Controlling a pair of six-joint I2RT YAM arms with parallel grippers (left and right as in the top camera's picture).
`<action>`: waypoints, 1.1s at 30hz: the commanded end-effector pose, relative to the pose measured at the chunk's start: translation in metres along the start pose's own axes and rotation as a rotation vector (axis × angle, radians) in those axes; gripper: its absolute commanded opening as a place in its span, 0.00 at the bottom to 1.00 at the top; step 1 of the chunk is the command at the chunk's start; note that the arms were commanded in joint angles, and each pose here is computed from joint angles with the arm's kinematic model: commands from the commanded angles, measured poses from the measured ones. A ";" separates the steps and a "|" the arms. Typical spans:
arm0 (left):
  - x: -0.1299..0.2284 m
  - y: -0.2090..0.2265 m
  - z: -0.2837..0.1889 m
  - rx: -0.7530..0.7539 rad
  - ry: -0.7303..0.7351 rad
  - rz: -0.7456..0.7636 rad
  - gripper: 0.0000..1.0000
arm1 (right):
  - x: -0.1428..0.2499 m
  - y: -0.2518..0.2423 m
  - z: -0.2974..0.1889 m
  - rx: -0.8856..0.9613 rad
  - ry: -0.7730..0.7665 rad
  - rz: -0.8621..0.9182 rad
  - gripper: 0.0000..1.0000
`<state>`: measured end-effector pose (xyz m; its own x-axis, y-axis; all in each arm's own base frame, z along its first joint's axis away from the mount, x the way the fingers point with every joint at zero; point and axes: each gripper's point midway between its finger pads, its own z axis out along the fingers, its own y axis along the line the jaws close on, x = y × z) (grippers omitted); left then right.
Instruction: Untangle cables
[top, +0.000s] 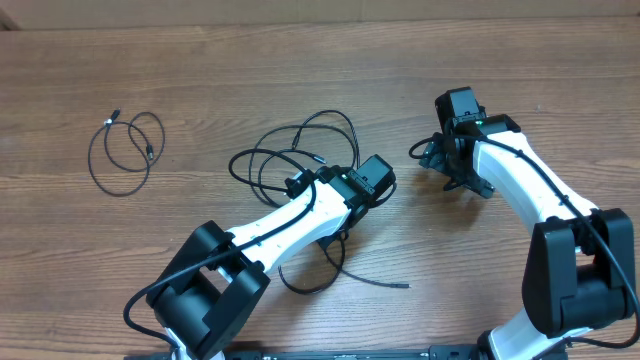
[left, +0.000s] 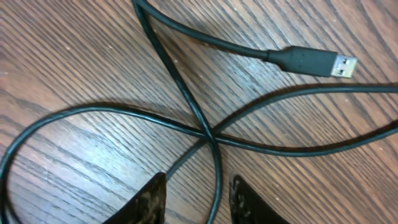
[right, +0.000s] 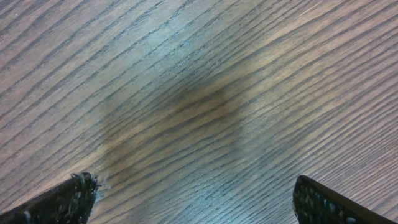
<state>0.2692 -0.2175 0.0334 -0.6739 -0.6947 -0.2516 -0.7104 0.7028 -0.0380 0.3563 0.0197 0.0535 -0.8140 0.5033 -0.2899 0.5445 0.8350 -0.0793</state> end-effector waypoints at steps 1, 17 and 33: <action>-0.010 -0.004 -0.010 0.023 -0.040 -0.002 0.34 | -0.009 0.001 -0.008 -0.007 -0.033 0.005 1.00; -0.006 0.025 -0.011 -0.095 -0.016 0.029 0.26 | -0.009 0.001 -0.008 -0.007 -0.033 0.005 1.00; 0.054 0.093 -0.038 -0.384 0.363 0.031 0.70 | -0.009 0.001 -0.008 -0.007 -0.033 0.005 1.00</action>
<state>0.1602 -0.1971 0.0437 -0.6726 -0.7322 0.1077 -0.6670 0.6627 0.3404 0.3563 0.0198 0.0535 -0.8138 0.5037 -0.2899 0.5448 0.8349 -0.0786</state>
